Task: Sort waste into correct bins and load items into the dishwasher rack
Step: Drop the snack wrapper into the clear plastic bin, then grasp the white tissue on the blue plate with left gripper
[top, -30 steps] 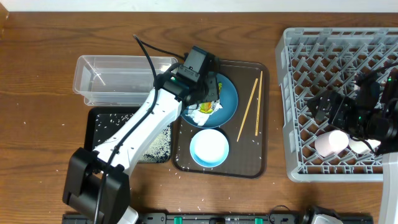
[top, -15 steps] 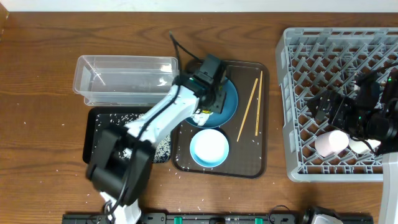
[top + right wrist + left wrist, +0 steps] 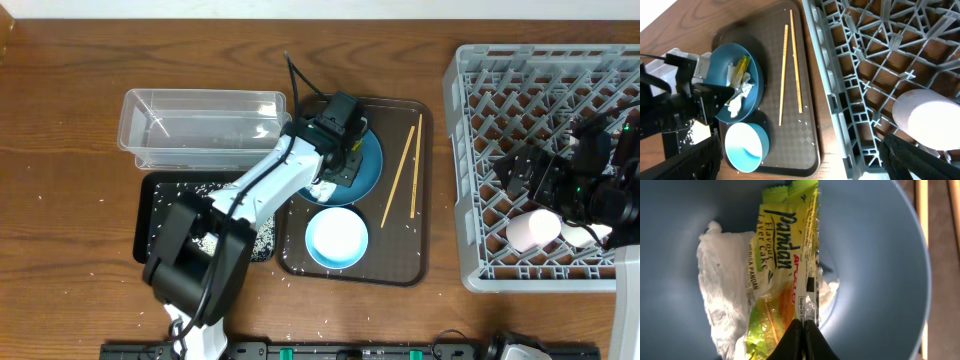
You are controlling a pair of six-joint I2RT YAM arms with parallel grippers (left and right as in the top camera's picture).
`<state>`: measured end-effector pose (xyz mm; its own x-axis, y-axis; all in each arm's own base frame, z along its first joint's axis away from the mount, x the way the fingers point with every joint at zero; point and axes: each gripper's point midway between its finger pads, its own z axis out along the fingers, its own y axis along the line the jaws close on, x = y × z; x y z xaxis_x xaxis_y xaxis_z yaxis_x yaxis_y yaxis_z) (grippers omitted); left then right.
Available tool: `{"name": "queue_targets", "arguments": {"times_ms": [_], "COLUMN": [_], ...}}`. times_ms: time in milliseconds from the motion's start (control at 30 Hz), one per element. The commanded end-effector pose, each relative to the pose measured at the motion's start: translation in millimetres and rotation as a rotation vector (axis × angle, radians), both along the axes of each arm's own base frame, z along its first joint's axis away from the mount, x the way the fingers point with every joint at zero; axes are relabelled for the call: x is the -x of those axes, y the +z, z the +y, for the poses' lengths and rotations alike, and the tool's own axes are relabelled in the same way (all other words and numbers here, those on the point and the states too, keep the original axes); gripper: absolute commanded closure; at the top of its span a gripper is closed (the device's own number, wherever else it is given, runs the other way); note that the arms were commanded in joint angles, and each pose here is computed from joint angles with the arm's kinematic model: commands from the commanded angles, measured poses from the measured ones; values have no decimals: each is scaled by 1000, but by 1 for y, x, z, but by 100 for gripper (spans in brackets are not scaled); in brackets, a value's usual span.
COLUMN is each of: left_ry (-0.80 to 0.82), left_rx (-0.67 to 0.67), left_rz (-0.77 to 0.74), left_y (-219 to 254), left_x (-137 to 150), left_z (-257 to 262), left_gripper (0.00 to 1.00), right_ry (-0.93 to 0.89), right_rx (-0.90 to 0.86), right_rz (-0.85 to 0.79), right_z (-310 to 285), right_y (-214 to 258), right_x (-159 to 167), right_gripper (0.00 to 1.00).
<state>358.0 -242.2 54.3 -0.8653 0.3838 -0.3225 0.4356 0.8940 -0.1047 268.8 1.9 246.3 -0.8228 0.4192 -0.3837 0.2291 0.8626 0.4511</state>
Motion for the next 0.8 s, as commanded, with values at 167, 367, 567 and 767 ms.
{"name": "queue_targets", "arguments": {"times_ms": [167,367,567,767], "left_ry": [150,311,429,365], "left_rx": [64,-32,-40,204], "left_rz": [-257,-275,-236,-193], "left_y": [107,100,84,121], "left_x": [-35,-61,-73,-54], "left_z": [38,104,138,90], "left_gripper": [94,94,72,46], "right_ry": [16,11,11,10], "right_rx": [11,8,9,10], "right_rz": [-9,-9,-13,-16], "right_z": [1,1,1,0], "right_y": [2,2,3,3], "right_x": [0,-1,-1,-2], "right_gripper": [1,1,1,1]}}
